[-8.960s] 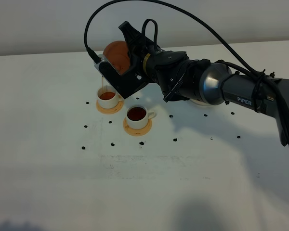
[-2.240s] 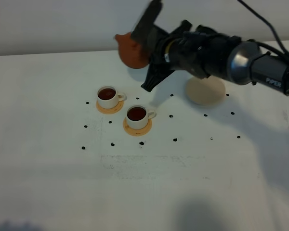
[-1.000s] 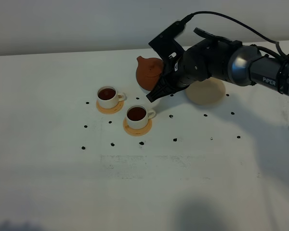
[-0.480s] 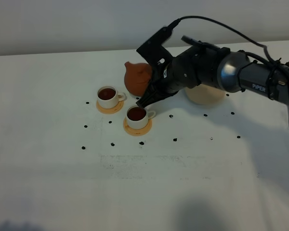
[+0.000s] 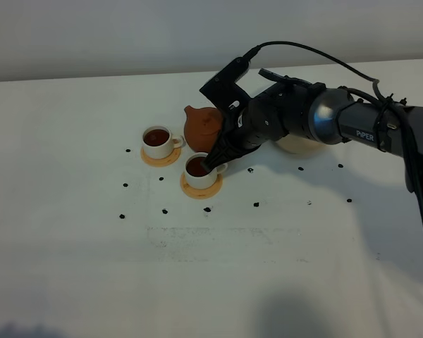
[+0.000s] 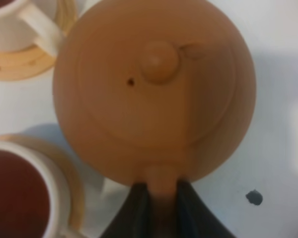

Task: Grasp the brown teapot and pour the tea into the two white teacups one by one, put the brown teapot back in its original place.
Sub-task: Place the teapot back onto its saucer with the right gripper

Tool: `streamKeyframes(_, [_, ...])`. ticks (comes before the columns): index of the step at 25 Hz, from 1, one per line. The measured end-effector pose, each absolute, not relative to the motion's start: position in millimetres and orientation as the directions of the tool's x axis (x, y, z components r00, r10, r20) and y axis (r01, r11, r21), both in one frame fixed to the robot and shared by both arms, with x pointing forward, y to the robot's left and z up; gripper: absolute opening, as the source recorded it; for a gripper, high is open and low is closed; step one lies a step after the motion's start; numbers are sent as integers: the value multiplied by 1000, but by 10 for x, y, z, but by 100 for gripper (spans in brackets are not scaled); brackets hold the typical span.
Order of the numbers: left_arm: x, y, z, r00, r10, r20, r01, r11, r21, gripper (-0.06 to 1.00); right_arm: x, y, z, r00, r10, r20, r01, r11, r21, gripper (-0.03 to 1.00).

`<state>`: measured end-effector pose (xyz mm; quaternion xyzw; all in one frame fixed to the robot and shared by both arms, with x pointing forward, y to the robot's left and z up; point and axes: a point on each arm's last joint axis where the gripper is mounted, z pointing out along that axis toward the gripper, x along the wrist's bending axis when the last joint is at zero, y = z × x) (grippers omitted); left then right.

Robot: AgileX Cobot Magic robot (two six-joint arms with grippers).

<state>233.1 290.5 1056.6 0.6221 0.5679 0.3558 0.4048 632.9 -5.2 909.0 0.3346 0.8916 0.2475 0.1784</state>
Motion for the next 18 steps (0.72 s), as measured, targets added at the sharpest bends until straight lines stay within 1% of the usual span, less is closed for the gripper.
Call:
streamKeyframes(6, [2331, 2905, 10566, 102, 995, -17, 418, -27, 908, 43, 6323, -58, 9109, -713, 685, -152, 511, 655, 556, 9])
streamKeyframes(8, [2331, 2905, 10566, 102, 995, -17, 418, -27, 908, 43, 6307, -72, 9176, -713, 684, -153, 514, 659, 549, 9])
streamKeyframes(12, [2331, 2905, 10566, 102, 995, -17, 418, -27, 908, 43, 6294, -135, 9440, -705, 691, -160, 509, 650, 564, 9])
streamKeyframes(18, [2331, 2905, 10566, 102, 995, -17, 418, -27, 908, 43, 6361, -385, 9768, -661, 734, -156, 540, 610, 580, 9])
